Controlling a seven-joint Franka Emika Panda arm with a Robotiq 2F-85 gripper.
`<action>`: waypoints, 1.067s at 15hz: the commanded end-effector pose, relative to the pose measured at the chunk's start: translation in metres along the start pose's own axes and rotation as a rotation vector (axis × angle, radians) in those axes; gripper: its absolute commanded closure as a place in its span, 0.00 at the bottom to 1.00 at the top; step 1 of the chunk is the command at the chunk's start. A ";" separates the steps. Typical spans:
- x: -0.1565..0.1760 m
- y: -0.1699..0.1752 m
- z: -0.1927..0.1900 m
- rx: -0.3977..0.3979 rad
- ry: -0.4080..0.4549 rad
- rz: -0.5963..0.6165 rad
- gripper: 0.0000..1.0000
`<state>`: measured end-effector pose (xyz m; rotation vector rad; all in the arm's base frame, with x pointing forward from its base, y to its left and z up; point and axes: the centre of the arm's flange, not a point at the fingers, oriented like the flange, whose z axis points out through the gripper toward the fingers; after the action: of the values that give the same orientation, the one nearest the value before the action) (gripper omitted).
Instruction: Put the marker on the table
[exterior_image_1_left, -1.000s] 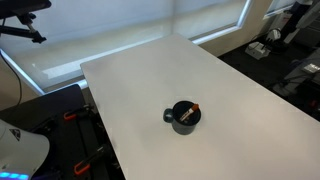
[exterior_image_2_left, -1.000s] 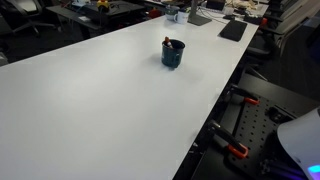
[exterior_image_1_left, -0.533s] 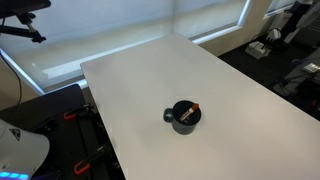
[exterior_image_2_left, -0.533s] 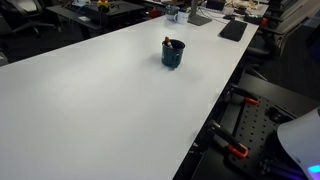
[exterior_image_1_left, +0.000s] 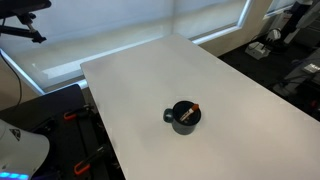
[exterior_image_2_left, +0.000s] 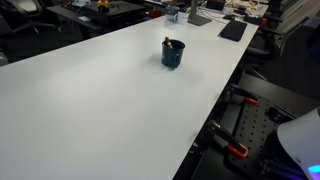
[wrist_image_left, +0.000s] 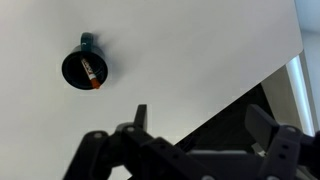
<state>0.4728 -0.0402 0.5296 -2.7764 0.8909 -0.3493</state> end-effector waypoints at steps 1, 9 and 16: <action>0.004 0.000 0.002 0.005 -0.013 0.010 0.00; 0.063 0.021 0.034 0.171 -0.236 0.201 0.00; 0.061 0.030 0.045 0.166 -0.231 0.229 0.00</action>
<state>0.5174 -0.0949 0.4885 -2.4690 1.0534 -0.0590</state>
